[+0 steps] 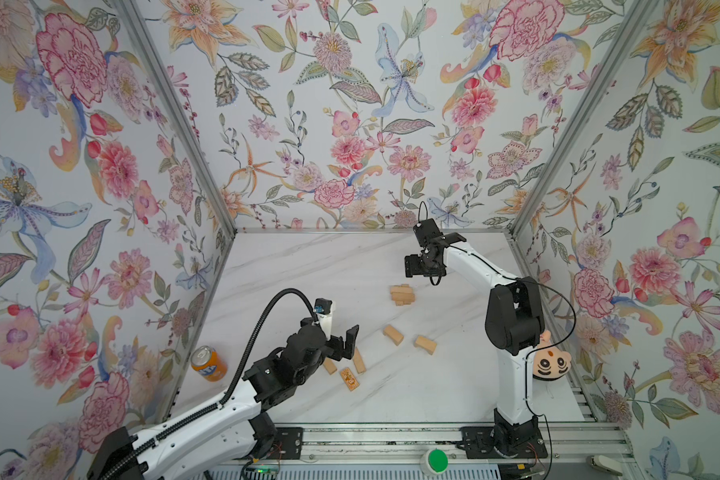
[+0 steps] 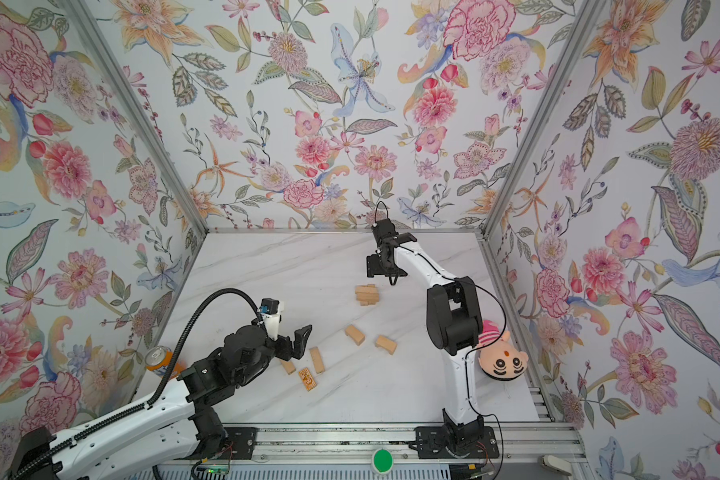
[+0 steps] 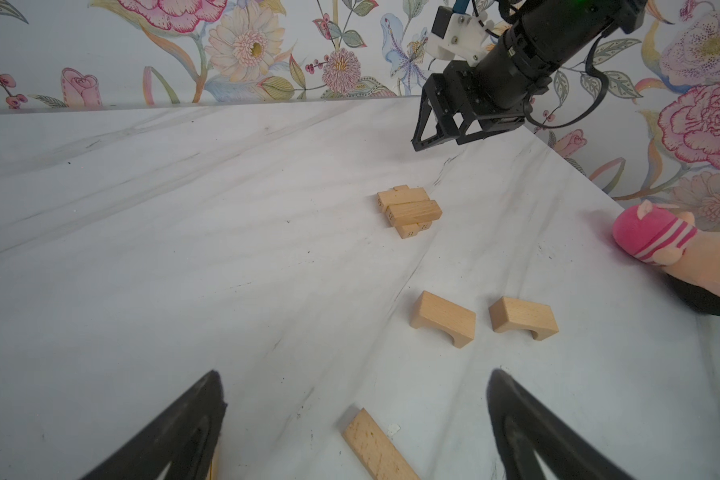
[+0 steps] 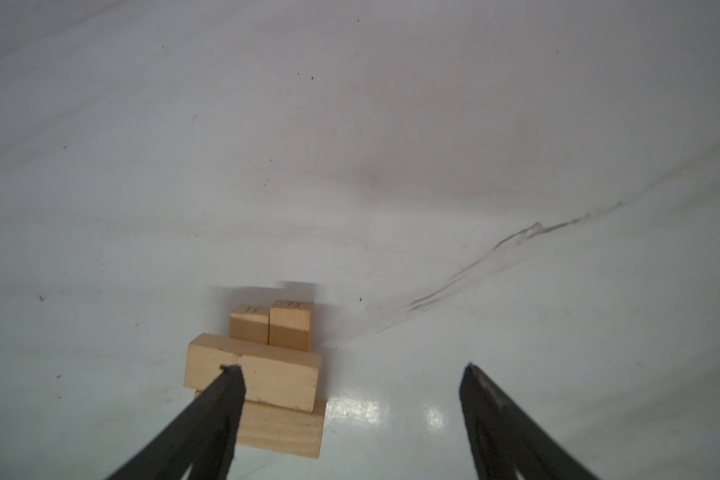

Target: Build the wood block tower

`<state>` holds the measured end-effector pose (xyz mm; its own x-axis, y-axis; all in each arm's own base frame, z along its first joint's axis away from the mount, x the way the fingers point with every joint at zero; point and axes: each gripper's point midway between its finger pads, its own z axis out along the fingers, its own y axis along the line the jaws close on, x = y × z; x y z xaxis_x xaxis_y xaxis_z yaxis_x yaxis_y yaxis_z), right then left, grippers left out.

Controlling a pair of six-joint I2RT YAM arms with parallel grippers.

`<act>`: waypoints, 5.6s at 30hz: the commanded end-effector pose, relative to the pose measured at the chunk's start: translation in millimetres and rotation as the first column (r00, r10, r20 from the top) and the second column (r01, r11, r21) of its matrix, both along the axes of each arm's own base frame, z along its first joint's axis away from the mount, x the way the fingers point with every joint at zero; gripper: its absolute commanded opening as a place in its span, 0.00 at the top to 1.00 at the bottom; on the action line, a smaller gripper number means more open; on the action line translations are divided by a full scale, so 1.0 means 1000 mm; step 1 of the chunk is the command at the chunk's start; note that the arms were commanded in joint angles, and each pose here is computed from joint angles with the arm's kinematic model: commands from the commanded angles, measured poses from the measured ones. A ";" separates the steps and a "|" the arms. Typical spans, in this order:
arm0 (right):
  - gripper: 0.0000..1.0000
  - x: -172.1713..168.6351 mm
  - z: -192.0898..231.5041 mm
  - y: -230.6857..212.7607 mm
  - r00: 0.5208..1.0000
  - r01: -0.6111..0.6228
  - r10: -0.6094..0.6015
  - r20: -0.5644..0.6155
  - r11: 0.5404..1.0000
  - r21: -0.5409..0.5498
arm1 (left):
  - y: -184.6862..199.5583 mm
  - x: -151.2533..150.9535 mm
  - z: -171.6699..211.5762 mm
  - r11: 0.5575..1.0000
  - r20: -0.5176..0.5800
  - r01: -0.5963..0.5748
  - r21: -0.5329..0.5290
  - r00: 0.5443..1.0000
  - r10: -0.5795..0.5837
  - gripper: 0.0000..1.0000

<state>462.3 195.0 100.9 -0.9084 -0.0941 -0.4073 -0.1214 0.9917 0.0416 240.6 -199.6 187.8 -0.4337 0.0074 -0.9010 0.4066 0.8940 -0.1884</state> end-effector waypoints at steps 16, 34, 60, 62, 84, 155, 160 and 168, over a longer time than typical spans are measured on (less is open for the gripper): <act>0.32 -0.058 -0.007 0.026 0.999 -0.017 0.019 -0.027 0.996 0.091 | -0.023 -0.005 0.003 0.991 0.015 0.131 -0.026 0.991 -0.130 0.01; 0.54 -0.052 -0.032 -0.035 0.997 0.053 -0.052 -0.065 0.998 0.017 | -0.025 0.000 0.003 0.993 0.010 0.122 -0.010 0.993 -0.121 0.01; 0.54 -0.042 -0.059 -0.025 0.993 0.031 -0.025 -0.115 0.998 0.053 | -0.033 0.007 0.000 0.993 -0.007 0.118 0.013 0.993 -0.118 0.01; 0.54 -0.042 -0.059 -0.025 0.993 0.031 -0.024 -0.117 0.998 0.054 | -0.032 0.007 -0.001 0.993 -0.007 0.118 0.013 0.993 -0.118 0.01; 0.53 -0.036 -0.058 -0.018 0.993 0.023 -0.015 -0.114 0.997 0.072 | -0.027 0.005 -0.005 0.994 -0.010 0.104 0.013 0.995 -0.104 0.01; 0.35 -0.169 0.038 0.062 0.972 -0.233 0.230 0.055 0.972 0.044 | 0.056 -0.044 -0.053 0.987 -0.154 -0.114 -0.112 0.983 0.096 0.02; 0.37 -0.184 0.030 0.071 0.965 -0.262 0.260 0.040 0.963 0.056 | 0.058 -0.046 -0.066 0.987 -0.187 -0.128 -0.096 0.976 0.108 0.03; 0.37 -0.190 0.028 0.081 0.957 -0.291 0.289 0.036 0.954 0.079 | 0.069 -0.045 -0.087 0.981 -0.238 -0.193 -0.012 0.954 0.185 0.05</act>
<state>273.1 272.5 122.7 -0.8414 -0.3290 -0.4288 -0.4052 0.9090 0.0976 195.6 -143.1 117.7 -0.5956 -0.1328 -0.7922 0.2400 0.9117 -0.3334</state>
